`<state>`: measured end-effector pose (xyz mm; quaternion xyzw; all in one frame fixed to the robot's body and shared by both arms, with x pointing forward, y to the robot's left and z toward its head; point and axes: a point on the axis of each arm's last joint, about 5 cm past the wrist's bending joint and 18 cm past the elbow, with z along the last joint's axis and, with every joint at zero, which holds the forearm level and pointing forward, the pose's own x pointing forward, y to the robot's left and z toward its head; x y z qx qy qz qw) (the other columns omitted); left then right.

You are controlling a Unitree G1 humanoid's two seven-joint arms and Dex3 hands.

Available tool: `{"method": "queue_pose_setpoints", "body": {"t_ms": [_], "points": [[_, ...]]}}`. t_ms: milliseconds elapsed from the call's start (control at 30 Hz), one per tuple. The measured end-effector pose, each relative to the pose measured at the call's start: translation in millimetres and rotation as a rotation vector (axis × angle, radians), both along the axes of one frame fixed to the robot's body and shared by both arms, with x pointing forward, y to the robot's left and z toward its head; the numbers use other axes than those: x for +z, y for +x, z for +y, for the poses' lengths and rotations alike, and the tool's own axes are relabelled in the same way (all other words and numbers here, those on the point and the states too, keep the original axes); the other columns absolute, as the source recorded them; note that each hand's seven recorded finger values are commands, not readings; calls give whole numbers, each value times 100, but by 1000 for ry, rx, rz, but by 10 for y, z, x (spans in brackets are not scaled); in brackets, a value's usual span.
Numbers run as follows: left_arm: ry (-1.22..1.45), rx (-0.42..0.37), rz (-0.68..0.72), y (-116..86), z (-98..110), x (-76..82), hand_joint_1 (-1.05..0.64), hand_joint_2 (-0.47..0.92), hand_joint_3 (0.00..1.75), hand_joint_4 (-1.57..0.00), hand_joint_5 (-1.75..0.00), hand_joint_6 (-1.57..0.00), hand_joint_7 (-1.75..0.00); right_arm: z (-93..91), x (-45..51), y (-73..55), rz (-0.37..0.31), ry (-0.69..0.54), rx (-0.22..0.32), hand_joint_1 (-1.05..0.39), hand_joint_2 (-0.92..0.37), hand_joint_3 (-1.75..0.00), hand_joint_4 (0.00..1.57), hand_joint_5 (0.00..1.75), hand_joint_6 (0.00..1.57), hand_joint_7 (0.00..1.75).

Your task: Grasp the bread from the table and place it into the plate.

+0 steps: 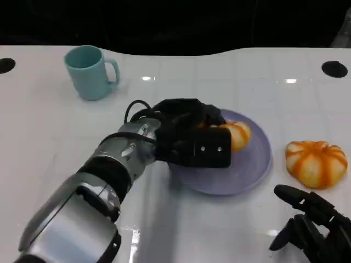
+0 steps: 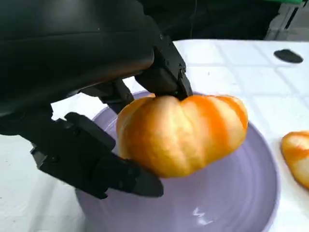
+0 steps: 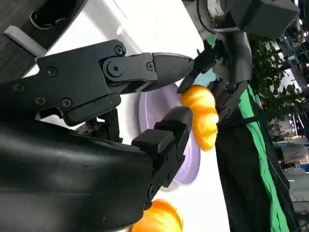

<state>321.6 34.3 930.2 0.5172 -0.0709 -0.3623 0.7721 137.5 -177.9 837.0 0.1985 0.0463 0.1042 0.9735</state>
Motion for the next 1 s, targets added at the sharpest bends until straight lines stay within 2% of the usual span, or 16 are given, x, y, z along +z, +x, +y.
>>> {"method": "queue_pose_setpoints", "body": {"t_ms": [267, 367, 500, 567, 633, 700, 767, 867, 900, 1000], "points": [[22, -40, -6, 61, 51, 119, -79, 92, 41, -26, -13, -35, -1, -3, -1, 1, -1, -1, 2, -75, -92, -31, 64, 149, 94, 40], [-5, -54, 9, 77, 95, 157, -74, 92, 46, -31, -15, -40, -3, -3, 0, 2, -1, 0, 3, -75, -92, -31, 63, 149, 94, 40], [-171, -78, 50, 103, 268, 268, -68, 92, 43, -39, -18, -46, -5, -6, -6, 1, 0, -2, 0, -76, -92, -31, 63, 148, 95, 40], [-268, -77, 87, 77, 356, 242, -66, 92, 42, -43, -20, -49, -6, -6, -8, 0, 0, -2, 0, -76, -92, -31, 63, 148, 94, 40], [-362, -71, 128, 32, 428, 181, -61, 92, 40, -56, -27, -55, -9, -7, -10, -2, 0, -3, -1, -76, -92, -31, 63, 148, 94, 40], [-541, -15, 180, -40, 531, 103, -56, 92, 41, -65, -34, -61, -11, -2, -9, 3, -3, -2, 1, -75, -92, -31, 63, 148, 95, 40], [-741, 55, 229, -136, 629, 34, -53, 92, 42, -64, -47, -65, -10, -4, -11, -2, -4, -3, -1, -75, -92, -31, 63, 148, 95, 40], [-937, 145, 313, -272, 723, -60, -52, 92, 43, -63, -54, -67, -9, -3, -14, -5, -6, -1, -2, -74, -92, -31, 63, 148, 95, 40], [-957, 160, 331, -300, 740, -76, -54, 92, 43, -60, -70, -69, -11, -2, -14, -4, -7, -1, 0, -75, -92, -31, 62, 148, 94, 40], [-1175, 187, 411, -444, 822, -146, -57, 92, 41, -63, -90, -77, -16, -1, -12, -8, -6, 0, 1, -74, -92, -31, 61, 148, 94, 39]]}}
